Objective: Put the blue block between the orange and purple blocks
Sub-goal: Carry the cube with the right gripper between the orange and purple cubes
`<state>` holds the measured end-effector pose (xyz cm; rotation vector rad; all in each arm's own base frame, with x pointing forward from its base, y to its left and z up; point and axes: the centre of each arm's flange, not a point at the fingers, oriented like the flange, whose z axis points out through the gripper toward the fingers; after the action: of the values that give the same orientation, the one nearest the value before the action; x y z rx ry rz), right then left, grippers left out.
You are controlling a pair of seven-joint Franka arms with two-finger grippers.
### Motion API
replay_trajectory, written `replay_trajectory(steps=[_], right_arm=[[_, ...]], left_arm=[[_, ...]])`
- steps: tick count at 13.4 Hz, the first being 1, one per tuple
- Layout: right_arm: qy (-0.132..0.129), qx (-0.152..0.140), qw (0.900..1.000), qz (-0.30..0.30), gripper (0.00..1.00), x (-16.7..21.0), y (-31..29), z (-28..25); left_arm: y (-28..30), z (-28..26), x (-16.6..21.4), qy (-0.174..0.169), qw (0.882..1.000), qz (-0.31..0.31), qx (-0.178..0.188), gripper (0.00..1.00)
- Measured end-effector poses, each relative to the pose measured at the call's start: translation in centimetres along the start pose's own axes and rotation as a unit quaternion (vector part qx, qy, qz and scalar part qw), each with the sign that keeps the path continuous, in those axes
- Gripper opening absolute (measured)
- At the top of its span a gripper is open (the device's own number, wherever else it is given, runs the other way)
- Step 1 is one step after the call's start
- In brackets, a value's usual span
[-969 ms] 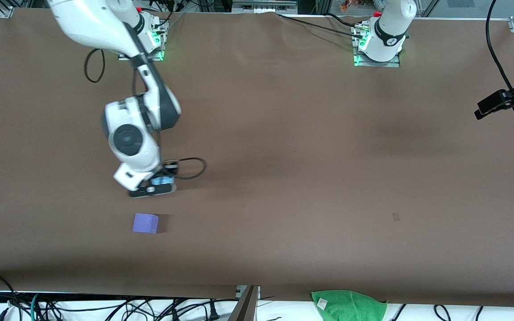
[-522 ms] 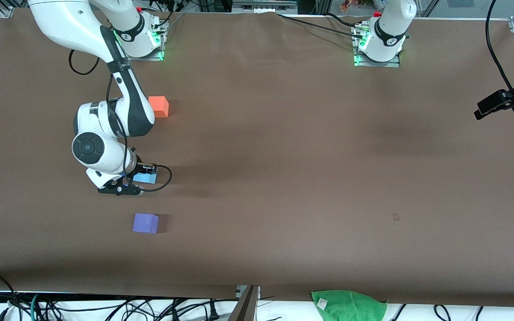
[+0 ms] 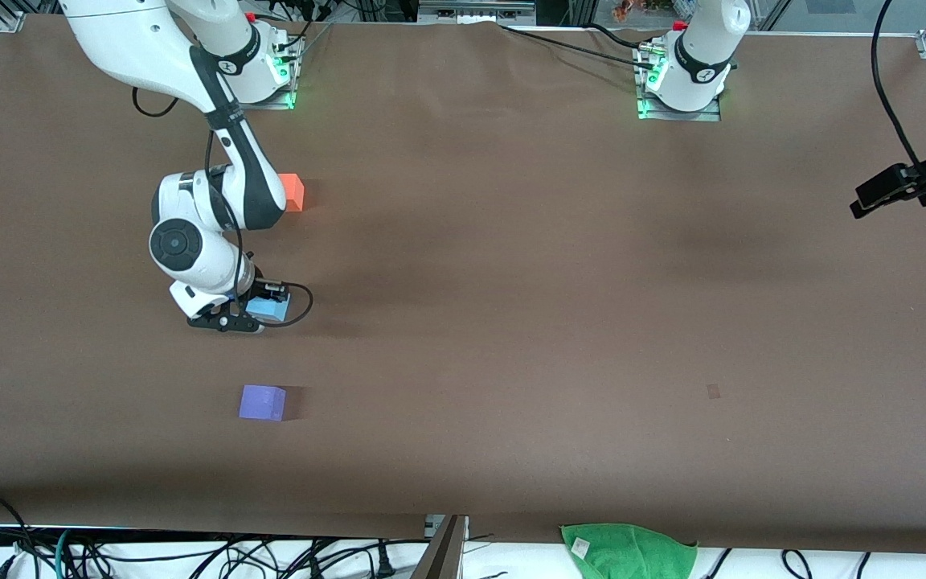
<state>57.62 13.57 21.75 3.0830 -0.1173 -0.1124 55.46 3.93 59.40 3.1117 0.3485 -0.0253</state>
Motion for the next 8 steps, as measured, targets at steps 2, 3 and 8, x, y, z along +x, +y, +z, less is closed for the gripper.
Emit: replay_trajectory(steps=[2,3,8], right_arm=[[-0.003,0.001,1.0,-0.003,0.58,-0.9,-0.2,-0.2],[-0.005,0.002,1.0,-0.006,0.58,-1.3,-0.4,-0.2],[-0.01,0.004,1.0,-0.027,0.58,-2.6,-1.9,0.1]], left_arm=[[0.2,0.6,0.6,0.001,1.0,-0.001,-0.006,1.0],[0.2,0.7,0.8,0.0,1.0,-0.002,-0.009,1.0],[0.4,0.7,1.0,0.0,1.0,-0.003,-0.017,1.0]])
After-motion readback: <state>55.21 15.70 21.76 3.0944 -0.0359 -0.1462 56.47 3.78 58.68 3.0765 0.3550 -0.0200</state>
